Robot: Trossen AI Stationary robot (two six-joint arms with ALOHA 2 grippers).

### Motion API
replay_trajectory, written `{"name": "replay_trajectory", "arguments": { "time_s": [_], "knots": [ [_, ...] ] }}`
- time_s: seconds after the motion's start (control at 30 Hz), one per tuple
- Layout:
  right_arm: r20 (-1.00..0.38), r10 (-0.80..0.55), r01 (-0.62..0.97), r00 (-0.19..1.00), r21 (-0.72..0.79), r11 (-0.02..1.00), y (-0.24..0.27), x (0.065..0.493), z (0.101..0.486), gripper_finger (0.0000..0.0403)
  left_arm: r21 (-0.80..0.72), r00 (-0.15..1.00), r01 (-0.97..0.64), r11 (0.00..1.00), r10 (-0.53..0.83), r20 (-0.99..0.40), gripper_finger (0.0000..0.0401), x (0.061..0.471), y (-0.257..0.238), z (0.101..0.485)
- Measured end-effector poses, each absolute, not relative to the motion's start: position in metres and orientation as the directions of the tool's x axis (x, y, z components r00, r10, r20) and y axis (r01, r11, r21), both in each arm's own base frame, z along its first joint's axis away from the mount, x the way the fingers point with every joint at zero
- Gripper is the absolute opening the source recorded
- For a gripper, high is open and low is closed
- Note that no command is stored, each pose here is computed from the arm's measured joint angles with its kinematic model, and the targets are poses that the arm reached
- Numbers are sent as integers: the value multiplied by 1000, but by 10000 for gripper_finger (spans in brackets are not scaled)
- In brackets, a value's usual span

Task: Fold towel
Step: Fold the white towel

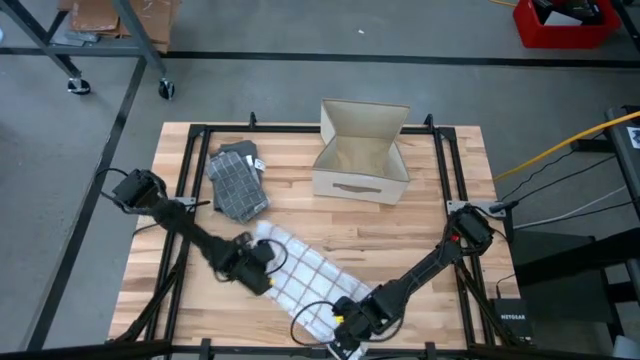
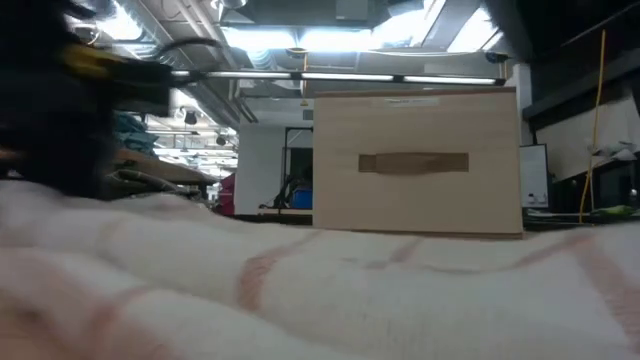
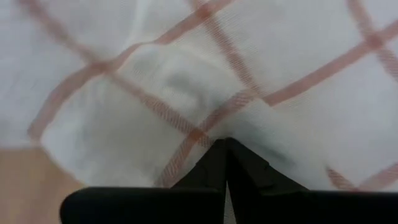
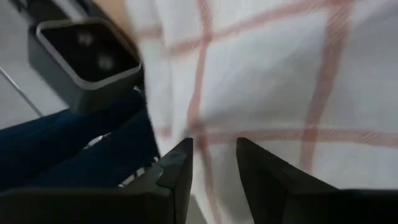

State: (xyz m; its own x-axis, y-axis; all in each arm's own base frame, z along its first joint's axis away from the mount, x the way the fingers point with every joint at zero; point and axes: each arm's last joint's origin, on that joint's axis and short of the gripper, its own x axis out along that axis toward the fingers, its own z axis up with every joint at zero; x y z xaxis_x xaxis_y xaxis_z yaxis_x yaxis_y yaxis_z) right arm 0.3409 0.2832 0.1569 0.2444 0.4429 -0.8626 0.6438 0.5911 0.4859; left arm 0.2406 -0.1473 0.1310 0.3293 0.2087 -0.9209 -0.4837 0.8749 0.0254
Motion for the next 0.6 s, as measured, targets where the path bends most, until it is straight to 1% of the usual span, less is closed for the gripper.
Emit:
{"name": "replay_trajectory", "arguments": {
  "time_s": [0.23, 0.33, 0.43, 0.53, 0.6],
  "knots": [
    [-863, 425, 710, 273, 479, 516, 302, 326, 157, 126, 186, 316, -370, 910, 311, -896, 4, 269, -92, 131],
    [-867, 399, 734, 299, 476, 485, 304, 325, 157, 126, 227, 332, -330, 916, 338, -881, 4, 281, -69, 132],
    [-870, 329, 761, 368, 485, 431, 302, 327, 157, 126, 244, 354, -324, 914, 357, -864, 5, 291, -46, 133],
    [-859, 251, 779, 447, 512, 362, 298, 332, 158, 126, 245, 367, -357, 901, 377, -851, 5, 298, -22, 134],
    [-850, 215, 780, 481, 527, 338, 292, 337, 159, 126, 255, 370, -365, 895, 391, -843, 5, 301, -8, 135]
  ]
}}
